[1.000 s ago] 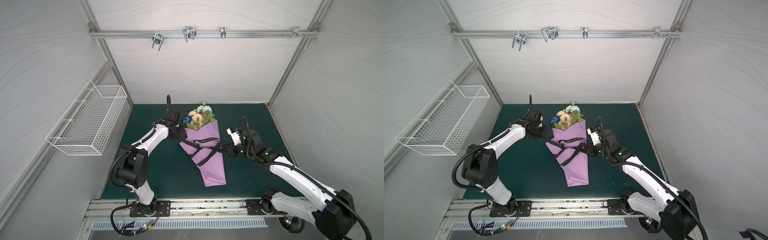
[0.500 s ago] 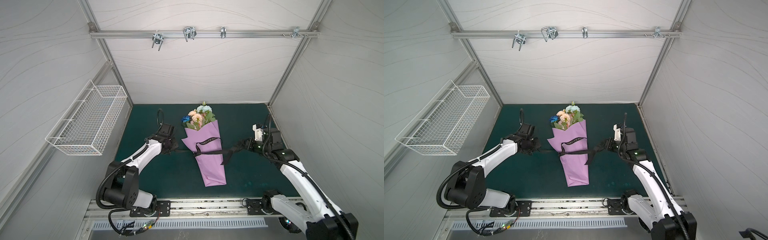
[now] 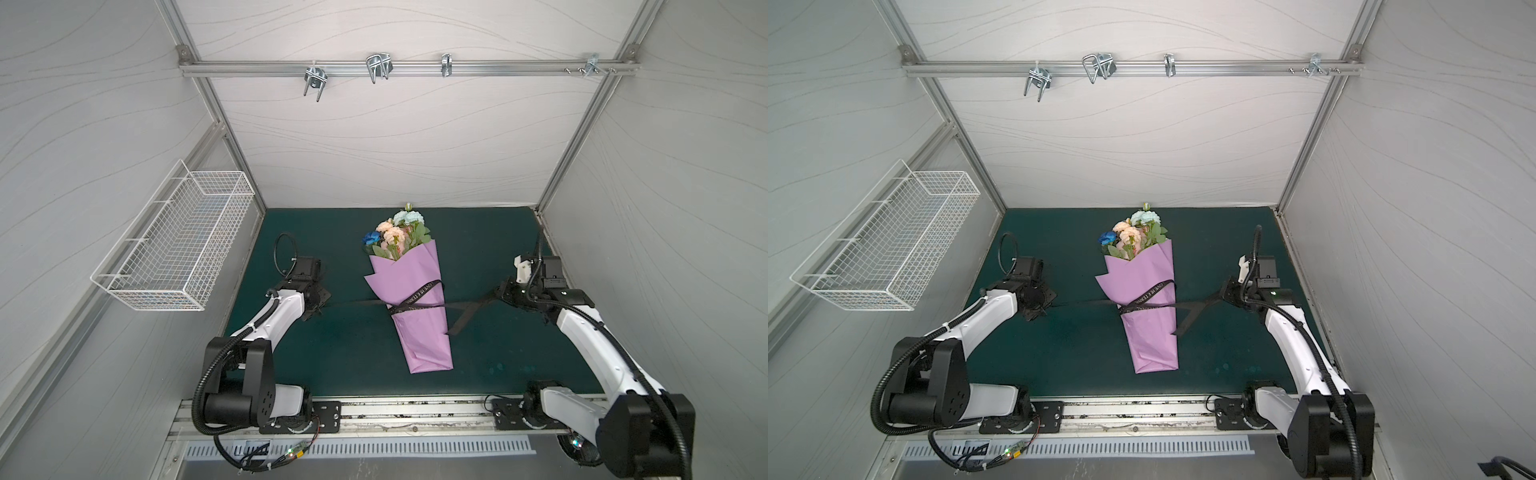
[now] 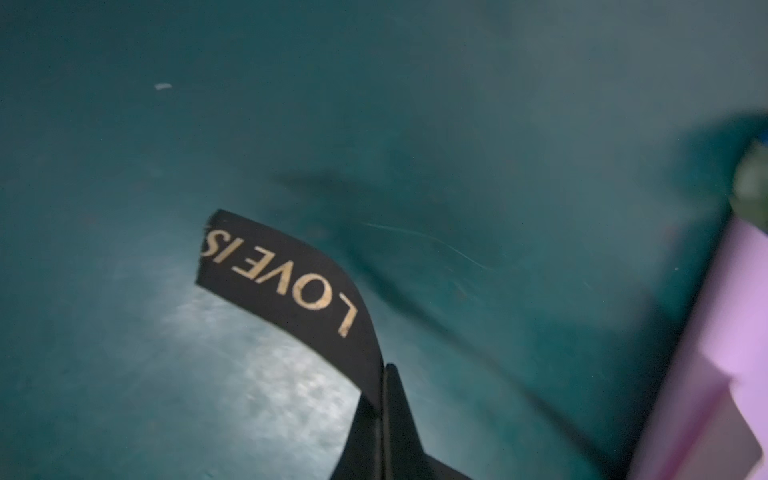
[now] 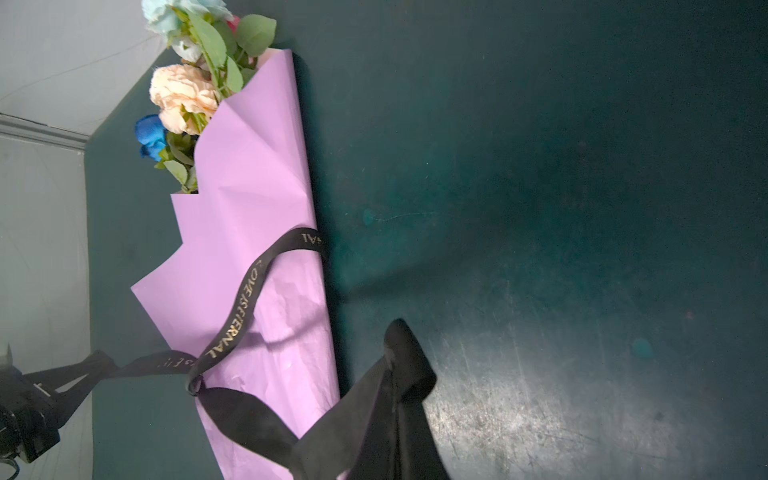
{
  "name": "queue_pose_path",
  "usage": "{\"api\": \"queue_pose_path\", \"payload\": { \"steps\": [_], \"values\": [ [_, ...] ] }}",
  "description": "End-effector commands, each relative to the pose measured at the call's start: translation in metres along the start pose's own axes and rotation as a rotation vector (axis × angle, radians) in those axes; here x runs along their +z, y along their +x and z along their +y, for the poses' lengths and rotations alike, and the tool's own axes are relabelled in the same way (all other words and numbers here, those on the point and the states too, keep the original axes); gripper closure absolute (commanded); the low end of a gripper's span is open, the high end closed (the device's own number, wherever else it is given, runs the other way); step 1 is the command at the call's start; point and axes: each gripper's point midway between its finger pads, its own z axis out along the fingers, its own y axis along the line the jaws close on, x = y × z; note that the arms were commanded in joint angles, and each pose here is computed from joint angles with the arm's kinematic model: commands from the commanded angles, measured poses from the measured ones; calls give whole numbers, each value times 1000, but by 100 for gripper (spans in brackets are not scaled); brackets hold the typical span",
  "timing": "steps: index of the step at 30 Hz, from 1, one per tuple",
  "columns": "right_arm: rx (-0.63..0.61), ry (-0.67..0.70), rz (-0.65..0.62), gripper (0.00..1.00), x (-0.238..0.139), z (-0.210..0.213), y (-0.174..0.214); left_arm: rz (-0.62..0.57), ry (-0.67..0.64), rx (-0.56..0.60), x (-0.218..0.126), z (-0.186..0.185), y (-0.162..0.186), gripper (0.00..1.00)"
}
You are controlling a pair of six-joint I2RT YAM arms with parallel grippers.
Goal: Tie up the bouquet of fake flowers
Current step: 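Pull both black ribbon ends outward away from the bouquet with both grippers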
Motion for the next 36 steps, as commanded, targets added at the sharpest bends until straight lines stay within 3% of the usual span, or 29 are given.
{"api": "queue_pose_path", "payload": {
  "steps": [1,8,20,36],
  "values": [
    [-30,42,-35,100,-2,-4,-19,14,-17,-208,12,20,-5,100],
    [9,121,-41,100,5,-28,-35,-28,-102,-352,9,56,-20,100],
    [41,174,102,100,56,-54,-22,-141,-233,-603,-11,126,-61,100],
    [147,412,71,100,70,-116,-43,-127,-379,-735,0,180,-76,100]
  ]
}}
